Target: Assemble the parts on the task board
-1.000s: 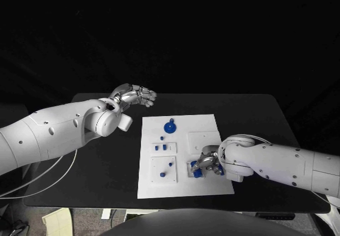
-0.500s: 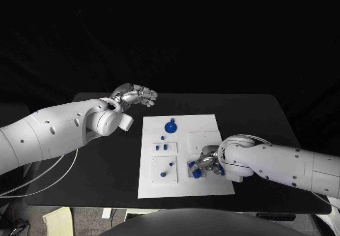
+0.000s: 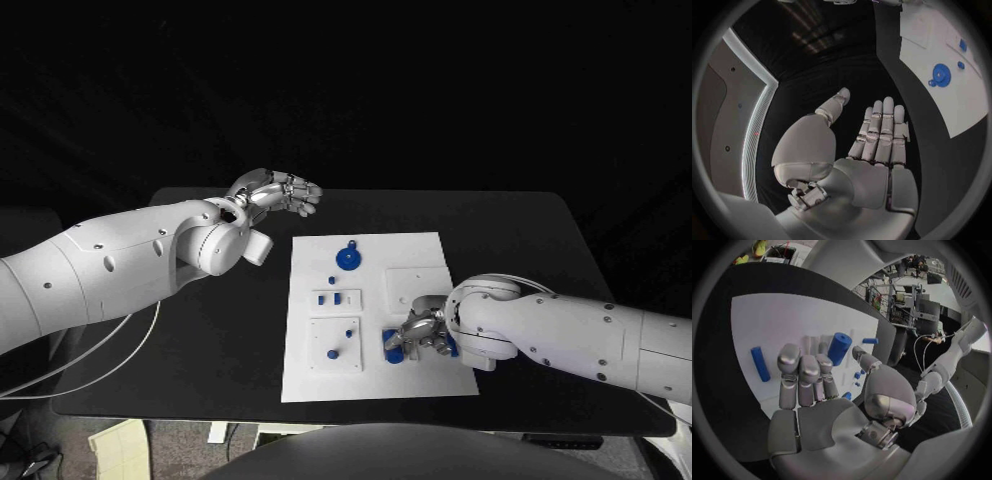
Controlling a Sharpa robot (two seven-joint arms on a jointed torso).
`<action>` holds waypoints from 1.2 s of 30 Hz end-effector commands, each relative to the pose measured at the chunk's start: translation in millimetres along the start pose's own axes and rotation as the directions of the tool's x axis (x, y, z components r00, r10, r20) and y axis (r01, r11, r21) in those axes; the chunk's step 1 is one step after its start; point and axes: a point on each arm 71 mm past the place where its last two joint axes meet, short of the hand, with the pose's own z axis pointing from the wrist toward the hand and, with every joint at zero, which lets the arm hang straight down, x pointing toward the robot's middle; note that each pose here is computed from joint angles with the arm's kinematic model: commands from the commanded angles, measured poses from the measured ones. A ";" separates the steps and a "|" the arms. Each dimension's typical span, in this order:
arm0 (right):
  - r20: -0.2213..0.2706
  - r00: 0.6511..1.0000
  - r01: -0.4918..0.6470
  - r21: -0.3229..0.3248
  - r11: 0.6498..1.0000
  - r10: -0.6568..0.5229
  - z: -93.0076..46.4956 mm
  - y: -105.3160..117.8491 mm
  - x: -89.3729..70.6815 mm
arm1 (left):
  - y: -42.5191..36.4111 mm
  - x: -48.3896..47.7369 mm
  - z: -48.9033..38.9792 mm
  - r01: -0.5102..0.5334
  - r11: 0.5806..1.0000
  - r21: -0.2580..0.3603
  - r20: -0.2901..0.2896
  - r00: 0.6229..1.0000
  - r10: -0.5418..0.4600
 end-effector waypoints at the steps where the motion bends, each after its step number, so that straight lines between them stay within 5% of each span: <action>1: 0.015 1.000 0.013 -0.028 1.000 -0.013 -1.6 -0.2 -0.2 | -1.6 1.9 0.3 0.007 1.000 0.009 -0.011 1.000 -0.007; 22: -0.032 0.999 0.022 -0.061 0.998 -0.024 -15.3 -14.3 6.0 | -1.2 0.8 -0.2 0.007 1.000 0.008 -0.009 1.000 -0.007; 36: 0.011 0.999 0.037 -0.053 0.998 -0.037 -10.0 -9.1 5.0 | -1.3 1.0 -0.2 0.007 1.000 0.008 -0.010 1.000 -0.007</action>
